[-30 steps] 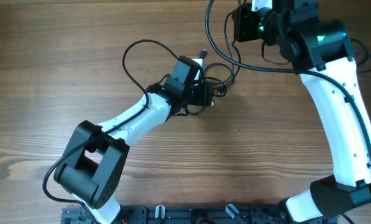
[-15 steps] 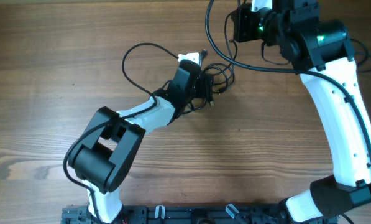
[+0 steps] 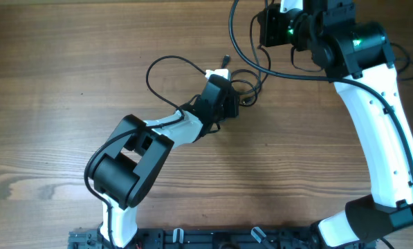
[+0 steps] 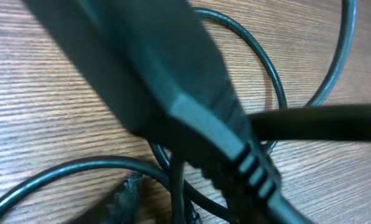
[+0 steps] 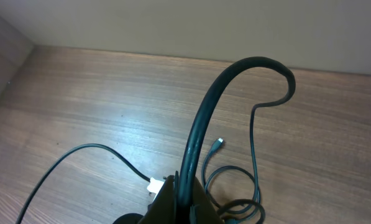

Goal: Untangle cables

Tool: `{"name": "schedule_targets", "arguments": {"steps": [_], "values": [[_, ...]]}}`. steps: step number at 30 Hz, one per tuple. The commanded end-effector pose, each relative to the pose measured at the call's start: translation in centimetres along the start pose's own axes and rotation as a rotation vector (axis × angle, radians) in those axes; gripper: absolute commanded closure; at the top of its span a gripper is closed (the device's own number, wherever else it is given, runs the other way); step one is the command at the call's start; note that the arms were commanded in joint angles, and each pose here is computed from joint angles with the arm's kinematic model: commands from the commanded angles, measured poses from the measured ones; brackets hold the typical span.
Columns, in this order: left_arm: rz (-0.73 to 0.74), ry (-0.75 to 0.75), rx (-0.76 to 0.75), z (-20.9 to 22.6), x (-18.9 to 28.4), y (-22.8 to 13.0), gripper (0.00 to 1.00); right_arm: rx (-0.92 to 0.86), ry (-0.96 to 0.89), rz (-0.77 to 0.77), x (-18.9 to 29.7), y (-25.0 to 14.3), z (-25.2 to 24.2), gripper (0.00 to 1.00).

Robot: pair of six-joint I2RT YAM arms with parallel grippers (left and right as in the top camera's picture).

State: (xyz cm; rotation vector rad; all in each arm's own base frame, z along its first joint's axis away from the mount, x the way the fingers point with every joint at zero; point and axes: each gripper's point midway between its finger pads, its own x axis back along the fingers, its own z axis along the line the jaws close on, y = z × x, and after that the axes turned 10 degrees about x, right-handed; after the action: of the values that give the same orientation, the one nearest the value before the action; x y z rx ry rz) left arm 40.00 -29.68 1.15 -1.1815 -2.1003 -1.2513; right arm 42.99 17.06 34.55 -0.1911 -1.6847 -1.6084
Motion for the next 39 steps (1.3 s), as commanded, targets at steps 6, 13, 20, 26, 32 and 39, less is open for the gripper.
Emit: {"name": "schedule_targets", "arguments": {"steps": [6, 13, 20, 26, 32, 39], "values": [[0.002, 0.074, 0.036, 2.6, 0.1, 0.5, 0.96, -0.03, 0.016, 0.013, -0.7, -0.2, 0.0, 0.96], [-0.006, 0.228, 0.186, 7.4, 12.0, 6.1, 0.96, -0.18, -0.041, 0.015, -0.2, -0.4, -3.3, 0.96], [-0.122, 0.34, 0.29, 13.4, 22.2, 10.0, 0.96, -0.318, -0.136, 0.06, 1.4, -2.5, -9.4, 0.96], [-0.131, 0.39, 0.36, 16.2, 23.4, 10.2, 0.96, -0.13, 0.049, 0.018, 1.9, -1.3, -7.6, 0.96], [-0.245, 0.558, 0.513, 21.5, 26.2, 11.3, 0.96, -0.432, -0.422, 0.132, 4.2, -5.9, -16.5, 0.96], [-0.379, 0.717, 0.746, 30.8, 32.8, 11.5, 0.96, -0.497, -0.338, 0.09, 6.8, -6.8, -21.0, 0.96]]}}
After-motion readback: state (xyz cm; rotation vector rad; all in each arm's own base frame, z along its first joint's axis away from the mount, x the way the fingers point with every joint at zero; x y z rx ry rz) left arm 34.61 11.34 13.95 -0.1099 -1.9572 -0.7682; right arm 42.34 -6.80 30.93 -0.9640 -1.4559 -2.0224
